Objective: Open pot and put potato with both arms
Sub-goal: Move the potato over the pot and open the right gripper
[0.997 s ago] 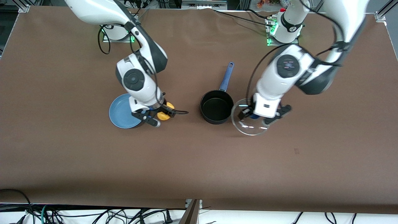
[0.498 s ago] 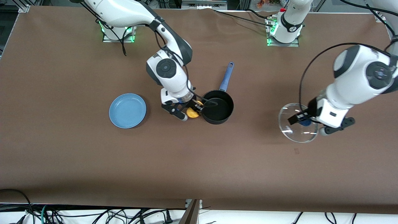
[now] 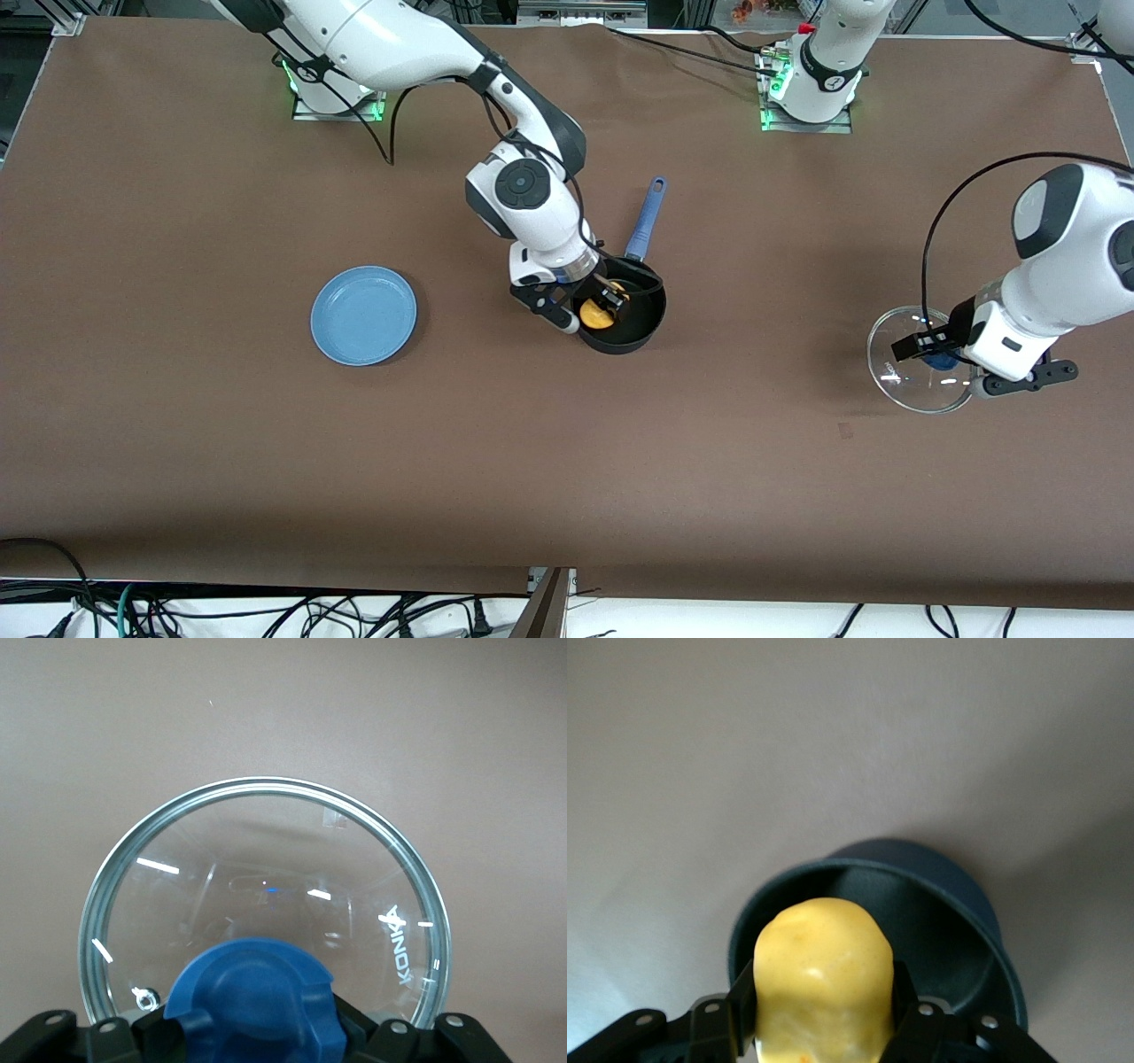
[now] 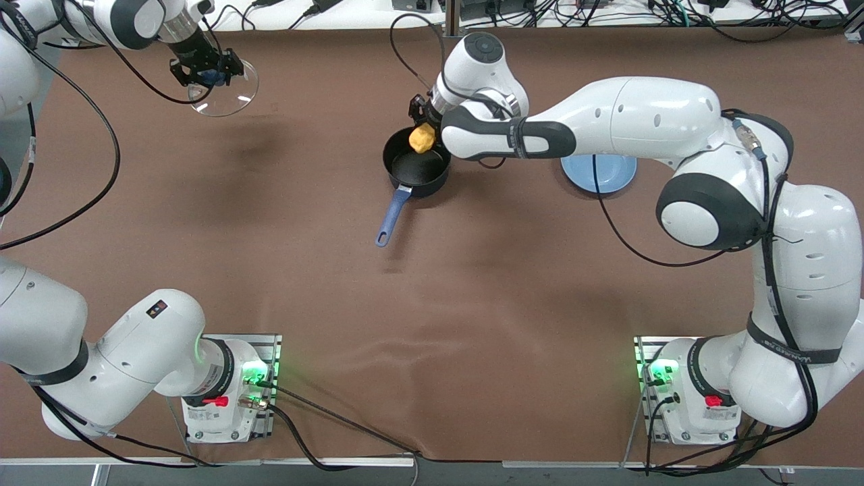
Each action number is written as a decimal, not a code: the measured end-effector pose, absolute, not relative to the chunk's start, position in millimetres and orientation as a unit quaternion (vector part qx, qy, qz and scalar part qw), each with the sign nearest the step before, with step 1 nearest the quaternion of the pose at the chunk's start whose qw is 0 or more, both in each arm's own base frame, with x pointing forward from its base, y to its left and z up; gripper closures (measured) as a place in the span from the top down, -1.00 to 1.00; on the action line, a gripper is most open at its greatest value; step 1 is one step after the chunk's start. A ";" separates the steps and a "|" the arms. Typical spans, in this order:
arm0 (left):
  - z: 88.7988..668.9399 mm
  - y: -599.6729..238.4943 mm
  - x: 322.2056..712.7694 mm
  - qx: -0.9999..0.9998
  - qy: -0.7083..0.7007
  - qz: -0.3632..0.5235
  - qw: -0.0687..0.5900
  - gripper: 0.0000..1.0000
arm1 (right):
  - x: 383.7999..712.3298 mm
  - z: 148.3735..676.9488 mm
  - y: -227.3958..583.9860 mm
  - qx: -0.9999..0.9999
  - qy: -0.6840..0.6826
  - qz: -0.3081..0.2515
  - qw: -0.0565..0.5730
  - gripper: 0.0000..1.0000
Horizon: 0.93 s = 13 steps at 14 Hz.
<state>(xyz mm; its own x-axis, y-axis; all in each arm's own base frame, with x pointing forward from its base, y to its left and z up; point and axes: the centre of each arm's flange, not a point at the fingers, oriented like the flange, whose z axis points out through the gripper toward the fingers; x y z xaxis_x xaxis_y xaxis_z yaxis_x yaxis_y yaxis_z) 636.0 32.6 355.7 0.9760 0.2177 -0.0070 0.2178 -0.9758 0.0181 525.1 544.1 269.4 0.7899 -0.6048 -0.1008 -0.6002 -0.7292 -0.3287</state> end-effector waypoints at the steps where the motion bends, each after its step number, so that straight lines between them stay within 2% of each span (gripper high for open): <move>1: 342.9 32.8 634.5 0.994 0.108 0.002 0.016 -0.08 | 520.9 261.3 547.7 -0.931 0.323 -0.003 0.172 0.20; 5: 294.2 26.1 613.5 0.996 0.085 -0.004 0.010 -0.10 | 512.9 243.9 553.6 -0.933 0.319 0.003 0.165 0.20; 6: 286.1 23.1 608.0 0.997 0.074 -0.007 0.000 -0.10 | 514.0 245.7 554.0 -0.933 0.319 0.002 0.168 0.30; 9: 269.2 13.7 595.9 0.998 0.066 -0.002 -0.012 -0.10 | 528.3 269.3 556.1 -0.928 0.323 -0.011 0.187 0.90; 10: 263.9 12.6 592.0 0.997 0.070 0.003 -0.016 -0.10 | 533.3 277.7 555.7 -0.927 0.324 -0.012 0.187 1.00; 13: 250.5 12.1 580.7 0.997 0.077 0.016 -0.025 -0.11 | 551.9 306.7 548.3 -0.933 0.322 -0.008 0.161 1.00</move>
